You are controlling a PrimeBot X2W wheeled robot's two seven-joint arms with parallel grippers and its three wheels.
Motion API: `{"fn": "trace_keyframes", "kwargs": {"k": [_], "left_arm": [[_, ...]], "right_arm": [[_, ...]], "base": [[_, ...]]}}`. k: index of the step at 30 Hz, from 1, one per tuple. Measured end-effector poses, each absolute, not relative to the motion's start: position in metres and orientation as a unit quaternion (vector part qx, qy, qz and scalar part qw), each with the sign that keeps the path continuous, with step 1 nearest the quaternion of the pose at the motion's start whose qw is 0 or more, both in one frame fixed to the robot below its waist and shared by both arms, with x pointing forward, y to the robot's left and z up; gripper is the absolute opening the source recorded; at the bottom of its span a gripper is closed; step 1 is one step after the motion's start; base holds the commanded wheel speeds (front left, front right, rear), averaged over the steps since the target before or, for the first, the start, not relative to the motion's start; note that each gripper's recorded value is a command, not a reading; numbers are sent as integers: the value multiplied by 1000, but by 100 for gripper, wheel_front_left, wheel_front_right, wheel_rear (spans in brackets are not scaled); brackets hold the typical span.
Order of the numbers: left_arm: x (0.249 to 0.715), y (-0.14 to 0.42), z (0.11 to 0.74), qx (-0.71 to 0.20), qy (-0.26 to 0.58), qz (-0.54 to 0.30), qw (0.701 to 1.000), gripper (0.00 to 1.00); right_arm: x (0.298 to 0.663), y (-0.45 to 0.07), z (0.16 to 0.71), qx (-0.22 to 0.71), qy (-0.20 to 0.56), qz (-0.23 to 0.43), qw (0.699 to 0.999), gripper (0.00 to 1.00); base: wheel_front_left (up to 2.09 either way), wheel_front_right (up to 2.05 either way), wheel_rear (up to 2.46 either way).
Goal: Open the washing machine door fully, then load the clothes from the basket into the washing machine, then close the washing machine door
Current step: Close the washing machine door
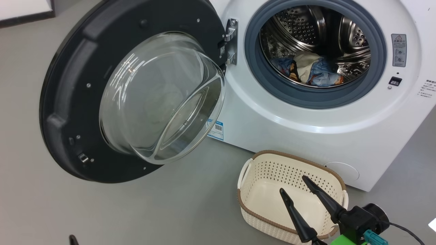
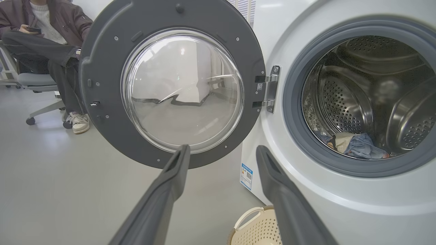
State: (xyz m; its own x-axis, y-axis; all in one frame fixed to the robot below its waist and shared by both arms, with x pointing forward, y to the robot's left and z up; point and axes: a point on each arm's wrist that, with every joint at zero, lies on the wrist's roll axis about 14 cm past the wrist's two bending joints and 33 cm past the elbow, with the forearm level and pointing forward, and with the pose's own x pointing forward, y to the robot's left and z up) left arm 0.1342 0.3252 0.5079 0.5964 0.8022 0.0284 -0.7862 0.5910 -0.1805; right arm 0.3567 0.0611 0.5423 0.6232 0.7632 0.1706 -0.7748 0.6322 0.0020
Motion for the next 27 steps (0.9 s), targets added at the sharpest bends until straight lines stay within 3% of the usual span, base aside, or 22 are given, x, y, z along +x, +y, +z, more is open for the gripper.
{"fn": "trace_keyframes", "kwargs": {"k": [1, 2, 12, 17, 21, 27], "left_arm": [[133, 327, 508, -76, -54, 450, 888, 10], [131, 328, 507, -79, -53, 455, 885, 0], [97, 364, 506, -172, -93, 502, 842, 0], [56, 407, 510, -282, -178, 547, 768, 0], [40, 432, 514, -331, -247, 550, 726, 0], [32, 486, 526, -362, -281, 547, 701, 0]], "right_arm": [[357, 61, 543, 37, -78, 428, 900, 100], [357, 61, 542, 37, -77, 428, 900, 100], [355, 60, 542, 47, -73, 421, 903, 100], [347, 55, 529, 51, -52, 415, 907, 100], [347, 52, 528, 54, -51, 408, 910, 100], [348, 51, 529, 57, -51, 406, 911, 100]], "base": [[0, 0, 0], [0, 0, 0], [0, 0, 0], [0, 0, 0], [0, 0, 0], [0, 0, 0]]}}
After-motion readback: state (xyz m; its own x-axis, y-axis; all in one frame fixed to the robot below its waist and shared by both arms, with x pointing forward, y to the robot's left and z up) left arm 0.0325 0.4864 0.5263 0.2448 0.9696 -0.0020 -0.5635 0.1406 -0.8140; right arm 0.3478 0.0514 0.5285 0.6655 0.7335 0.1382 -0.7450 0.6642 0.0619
